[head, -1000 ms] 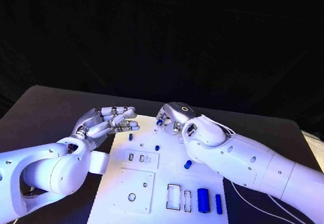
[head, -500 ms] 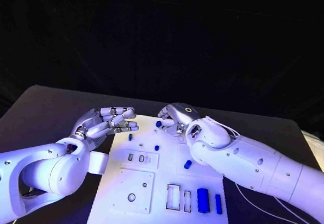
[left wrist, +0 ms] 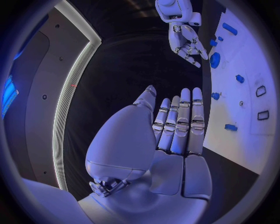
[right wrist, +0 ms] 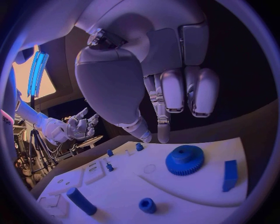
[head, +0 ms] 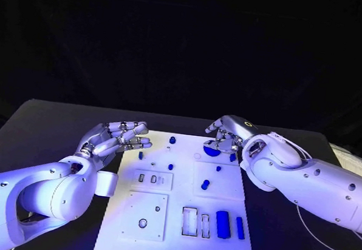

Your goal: Assemble the parts on the task board

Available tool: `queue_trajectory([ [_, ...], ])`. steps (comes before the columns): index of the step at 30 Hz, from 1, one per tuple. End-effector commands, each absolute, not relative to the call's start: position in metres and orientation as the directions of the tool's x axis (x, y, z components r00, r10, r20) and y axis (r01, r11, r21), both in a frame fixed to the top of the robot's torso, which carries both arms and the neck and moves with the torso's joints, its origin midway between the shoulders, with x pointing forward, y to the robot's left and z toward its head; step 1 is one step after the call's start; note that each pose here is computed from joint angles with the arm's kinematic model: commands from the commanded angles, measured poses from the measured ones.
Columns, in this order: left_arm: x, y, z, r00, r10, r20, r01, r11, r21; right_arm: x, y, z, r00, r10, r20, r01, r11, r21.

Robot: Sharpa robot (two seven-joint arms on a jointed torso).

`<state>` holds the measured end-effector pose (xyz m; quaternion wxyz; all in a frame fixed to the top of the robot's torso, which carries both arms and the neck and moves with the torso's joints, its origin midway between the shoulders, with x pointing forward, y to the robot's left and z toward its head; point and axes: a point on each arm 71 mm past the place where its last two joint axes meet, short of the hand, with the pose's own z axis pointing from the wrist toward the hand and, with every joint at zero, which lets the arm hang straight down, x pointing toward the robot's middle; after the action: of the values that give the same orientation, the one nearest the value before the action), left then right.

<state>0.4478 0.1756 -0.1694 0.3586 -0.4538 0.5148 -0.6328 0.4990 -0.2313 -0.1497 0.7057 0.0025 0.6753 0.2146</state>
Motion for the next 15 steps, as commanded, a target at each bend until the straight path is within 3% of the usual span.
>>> queue_trajectory([
  [1,0.4479,0.1742,-0.1682,-0.347,-0.913,0.217,-0.015,-0.225,-0.974,0.4995,-0.2437,-0.1586,-0.097,0.327,-0.940,-0.189,0.921,0.340],
  [15,0.4495,0.1730,-0.1692,-0.353,-0.910,0.220,-0.018,-0.228,-0.973,0.5030,-0.2511,-0.1679,-0.151,0.292,-0.944,-0.138,0.940,0.313],
])
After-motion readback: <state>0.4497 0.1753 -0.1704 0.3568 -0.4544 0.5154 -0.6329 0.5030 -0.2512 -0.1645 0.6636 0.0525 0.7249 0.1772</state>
